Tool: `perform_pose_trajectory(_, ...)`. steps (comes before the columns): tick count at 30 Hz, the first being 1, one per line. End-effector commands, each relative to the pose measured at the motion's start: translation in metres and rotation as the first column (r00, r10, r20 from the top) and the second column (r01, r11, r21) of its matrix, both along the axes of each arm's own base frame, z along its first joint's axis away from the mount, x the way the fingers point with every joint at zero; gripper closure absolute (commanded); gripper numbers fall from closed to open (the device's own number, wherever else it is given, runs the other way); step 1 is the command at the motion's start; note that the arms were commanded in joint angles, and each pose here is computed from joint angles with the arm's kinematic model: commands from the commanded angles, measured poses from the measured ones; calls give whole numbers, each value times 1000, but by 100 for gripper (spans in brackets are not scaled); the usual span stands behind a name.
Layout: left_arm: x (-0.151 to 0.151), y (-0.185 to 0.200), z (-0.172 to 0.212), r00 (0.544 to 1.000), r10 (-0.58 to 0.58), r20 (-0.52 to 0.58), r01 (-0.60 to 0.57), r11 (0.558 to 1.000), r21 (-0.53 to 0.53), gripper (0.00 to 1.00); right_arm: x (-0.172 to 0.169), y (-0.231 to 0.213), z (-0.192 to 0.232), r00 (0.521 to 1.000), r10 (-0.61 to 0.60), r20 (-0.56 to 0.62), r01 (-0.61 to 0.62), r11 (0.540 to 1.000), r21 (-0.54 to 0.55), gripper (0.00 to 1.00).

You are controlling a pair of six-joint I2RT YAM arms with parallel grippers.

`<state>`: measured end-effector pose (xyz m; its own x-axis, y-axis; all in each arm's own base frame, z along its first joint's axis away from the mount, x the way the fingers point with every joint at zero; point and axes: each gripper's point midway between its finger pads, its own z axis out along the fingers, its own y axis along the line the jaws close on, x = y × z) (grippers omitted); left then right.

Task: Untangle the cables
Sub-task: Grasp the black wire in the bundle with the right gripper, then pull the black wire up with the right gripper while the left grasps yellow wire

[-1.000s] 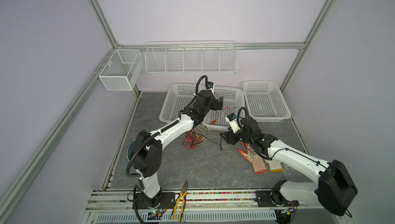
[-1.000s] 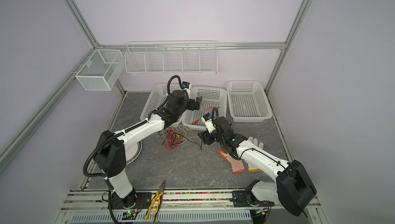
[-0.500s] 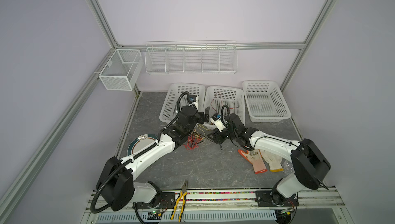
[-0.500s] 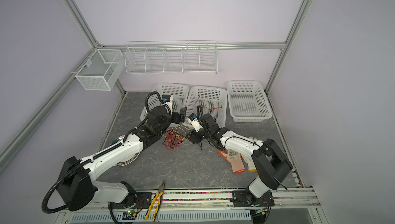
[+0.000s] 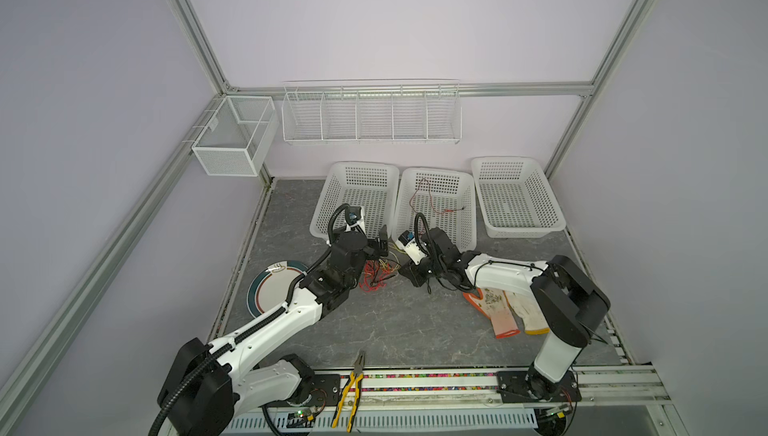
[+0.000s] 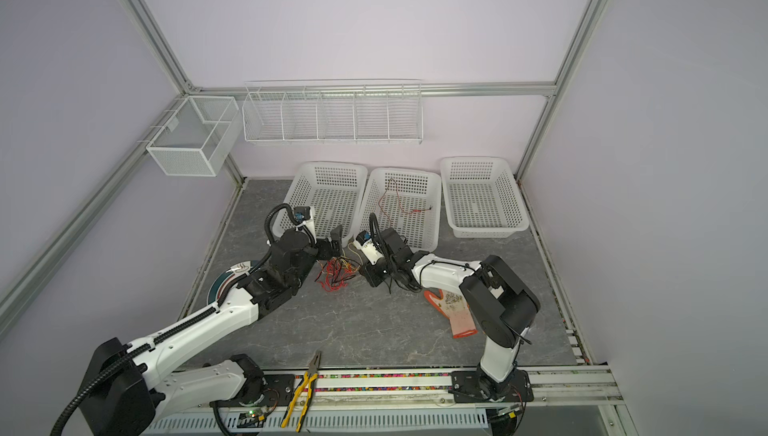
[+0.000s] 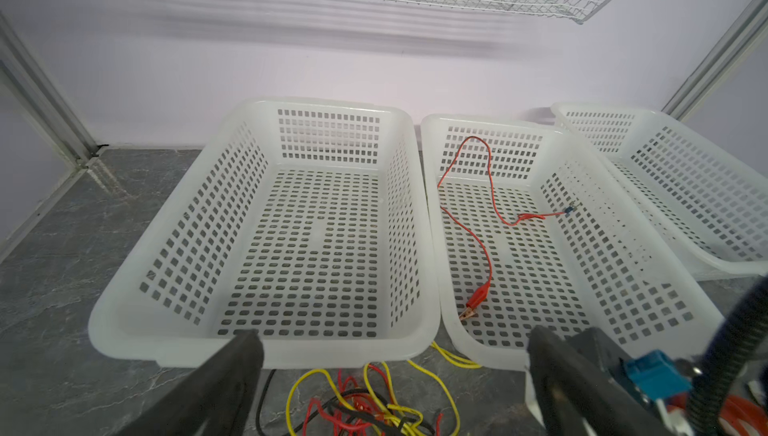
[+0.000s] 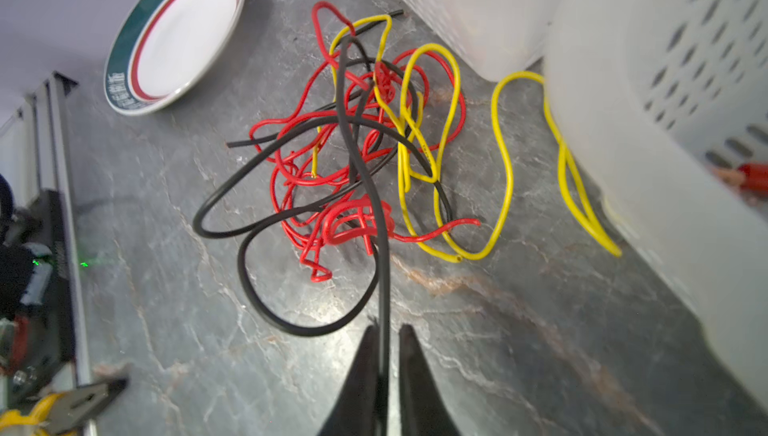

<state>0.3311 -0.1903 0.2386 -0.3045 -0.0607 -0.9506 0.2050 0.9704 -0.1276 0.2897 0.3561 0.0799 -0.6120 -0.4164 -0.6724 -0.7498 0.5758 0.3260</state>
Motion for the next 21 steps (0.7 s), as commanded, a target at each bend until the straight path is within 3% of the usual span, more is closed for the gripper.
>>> perform_pose_trajectory(1, -3, 14, 0, 998, 60, 3, -60, 998, -3, 1, 6, 11, 36, 997, 24, 79, -29, 998, 63, 93)
perform_pose_trajectory(10, -4, 25, 3, 995, 93, 33, -94, 995, 34, 1, -21, 1, 144, 957, 115, 267, -157, 977, 144, 93)
perform_pose_trajectory(15, -3, 24, 4, 996, 83, 45, -85, 995, 51, 1, -33, -15, 209, 909, 86, 409, -180, 964, 196, 93)
perform_pose_trajectory(21, -8, 5, -3, 998, -40, 55, 38, 998, 49, 0, -41, -22, 258, 870, 70, 489, -210, 948, 238, 93)
